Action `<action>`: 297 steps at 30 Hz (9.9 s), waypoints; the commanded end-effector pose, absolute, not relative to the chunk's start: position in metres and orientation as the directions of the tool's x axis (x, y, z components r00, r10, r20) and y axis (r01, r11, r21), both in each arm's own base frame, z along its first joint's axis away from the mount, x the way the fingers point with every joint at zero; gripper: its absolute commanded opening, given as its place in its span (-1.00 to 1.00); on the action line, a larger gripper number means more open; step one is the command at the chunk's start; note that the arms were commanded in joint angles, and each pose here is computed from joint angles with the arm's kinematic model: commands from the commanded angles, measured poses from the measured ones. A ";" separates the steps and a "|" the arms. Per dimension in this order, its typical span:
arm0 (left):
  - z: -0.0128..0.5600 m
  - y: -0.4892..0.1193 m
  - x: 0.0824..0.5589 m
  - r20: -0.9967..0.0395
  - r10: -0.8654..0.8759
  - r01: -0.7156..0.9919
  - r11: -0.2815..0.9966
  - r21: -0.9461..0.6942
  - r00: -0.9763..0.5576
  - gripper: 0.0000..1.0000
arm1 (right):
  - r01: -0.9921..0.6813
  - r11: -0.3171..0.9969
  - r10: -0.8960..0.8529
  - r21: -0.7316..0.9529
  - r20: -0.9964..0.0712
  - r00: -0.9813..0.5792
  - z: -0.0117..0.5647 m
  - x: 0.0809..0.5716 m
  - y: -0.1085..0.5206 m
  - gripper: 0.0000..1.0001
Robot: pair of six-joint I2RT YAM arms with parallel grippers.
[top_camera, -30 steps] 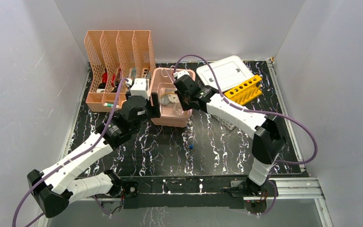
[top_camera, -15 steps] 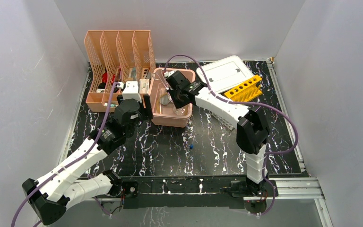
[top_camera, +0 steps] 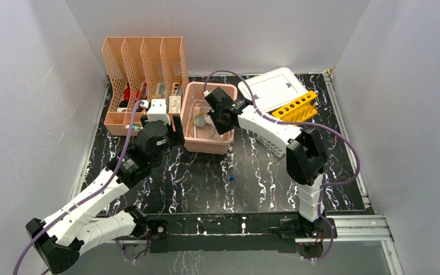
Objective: Organize the chemistry lab equipment
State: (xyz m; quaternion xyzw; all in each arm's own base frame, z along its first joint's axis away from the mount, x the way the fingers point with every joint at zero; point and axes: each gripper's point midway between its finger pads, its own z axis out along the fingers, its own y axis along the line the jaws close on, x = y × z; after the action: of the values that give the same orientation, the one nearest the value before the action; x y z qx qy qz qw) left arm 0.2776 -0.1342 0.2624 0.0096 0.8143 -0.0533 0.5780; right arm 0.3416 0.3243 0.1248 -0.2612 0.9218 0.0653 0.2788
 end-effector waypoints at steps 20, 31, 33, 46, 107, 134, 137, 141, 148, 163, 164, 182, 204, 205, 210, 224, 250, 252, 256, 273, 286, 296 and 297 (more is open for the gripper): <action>0.268 -0.126 0.278 -0.950 -0.051 0.057 0.996 -0.072 -0.307 0.29 | -0.557 0.831 -0.492 0.000 -0.467 -0.735 0.101 0.355 0.330 -0.64; 0.269 -0.122 0.276 -0.952 -0.051 0.044 0.997 -0.067 -0.302 0.29 | -0.564 0.826 -0.492 0.015 -0.469 -0.733 0.101 0.356 0.335 -0.05; 0.270 -0.121 0.276 -0.953 -0.051 0.042 0.997 -0.066 -0.300 0.29 | -0.563 0.826 -0.489 0.016 -0.474 -0.732 0.103 0.357 0.335 0.08; 0.271 -0.130 0.281 -0.952 -0.051 0.064 0.995 -0.074 -0.303 0.29 | -0.536 0.844 -0.384 0.019 -0.677 -0.629 0.206 0.372 0.338 0.61; 0.153 -0.326 0.238 -0.745 0.273 0.545 0.826 -0.143 -0.609 0.27 | -0.064 0.969 0.143 0.240 -0.750 -0.646 0.206 0.345 0.153 0.28; 0.021 -0.350 0.230 -0.537 0.469 0.567 0.823 -0.022 -0.701 -0.15 | -0.024 0.973 0.166 0.229 -0.766 -0.621 0.210 0.343 0.118 0.28; 0.023 -0.352 0.227 -0.538 0.456 0.566 0.823 -0.047 -0.708 -0.36 | -0.023 0.973 0.165 0.228 -0.765 -0.623 0.209 0.343 0.118 0.28; 0.031 -0.355 0.227 -0.552 0.439 0.565 0.822 -0.071 -0.709 -0.49 | -0.023 0.973 0.165 0.228 -0.766 -0.621 0.209 0.342 0.117 0.28; 0.053 -0.370 0.232 -0.599 0.394 0.569 0.812 -0.128 -0.697 -0.56 | -0.025 0.973 0.165 0.229 -0.770 -0.616 0.212 0.340 0.116 0.29; 0.122 -0.391 0.272 -0.722 0.280 0.569 0.801 -0.188 -0.633 -0.62 | -0.043 0.968 0.172 0.248 -0.777 -0.606 0.218 0.332 0.116 0.29; 0.123 -0.390 0.275 -0.724 0.287 0.572 0.801 -0.178 -0.628 -0.61 | -0.042 0.967 0.174 0.249 -0.777 -0.605 0.218 0.331 0.116 0.29; 0.052 -0.370 0.245 -0.479 0.503 0.622 0.774 -0.121 -0.719 -0.01 | -0.025 0.971 0.178 0.237 -0.792 -0.583 0.226 0.329 0.104 0.29; 0.005 -0.356 0.228 -0.367 0.554 0.626 0.772 -0.111 -0.747 -0.46 | -0.038 0.971 0.167 0.235 -0.787 -0.594 0.225 0.333 0.108 0.29; 0.004 -0.355 0.228 -0.367 0.553 0.625 0.773 -0.110 -0.748 -0.55 | -0.038 0.971 0.168 0.235 -0.787 -0.594 0.226 0.333 0.107 0.29; 0.010 -0.358 0.233 -0.390 0.539 0.617 0.780 -0.103 -0.747 -0.78 | -0.040 0.971 0.167 0.236 -0.789 -0.592 0.226 0.332 0.107 0.30; 0.114 -0.399 0.275 -0.656 0.396 0.621 0.771 -0.143 -0.643 -0.95 | -0.007 0.968 0.195 0.251 -0.768 -0.610 0.221 0.333 0.105 0.30; 0.311 -0.375 0.347 -0.738 -0.268 0.552 0.519 -0.652 -0.620 -0.98 | -0.699 0.534 0.216 0.475 -0.876 -0.431 0.312 0.277 0.209 0.72; 0.316 -0.379 0.343 -0.721 -0.283 0.558 0.479 -0.677 -0.632 -0.98 | -0.695 0.542 0.219 0.472 -0.878 -0.426 0.313 0.281 0.209 0.74; 0.326 -0.382 0.338 -0.711 -0.299 0.573 0.435 -0.695 -0.636 -0.98 | -0.697 0.535 0.205 0.478 -0.874 -0.441 0.309 0.286 0.212 0.74; 0.350 -0.387 0.315 -0.682 -0.316 0.619 0.285 -0.732 -0.660 -0.92 | -0.701 0.473 0.242 0.534 -0.844 -0.479 0.310 0.293 0.223 0.62; 0.360 -0.388 0.311 -0.680 -0.335 0.636 0.245 -0.732 -0.652 -0.90 | -0.708 0.434 0.251 0.557 -0.829 -0.499 0.314 0.293 0.229 0.27; 0.356 -0.389 0.311 -0.676 -0.332 0.633 0.243 -0.735 -0.658 -0.89 | -0.713 0.413 0.258 0.566 -0.824 -0.505 0.316 0.291 0.230 -0.42; 0.355 -0.389 0.311 -0.675 -0.331 0.632 0.244 -0.736 -0.659 -0.89 | -0.713 0.410 0.255 0.568 -0.822 -0.508 0.315 0.291 0.231 -0.47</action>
State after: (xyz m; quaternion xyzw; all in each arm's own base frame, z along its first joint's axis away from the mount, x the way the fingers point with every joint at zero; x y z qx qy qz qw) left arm 0.3262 -0.3962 0.3189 0.0921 0.7151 -0.5817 0.3764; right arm 0.2903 0.2290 0.2954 -0.1446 0.7235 0.5100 0.4422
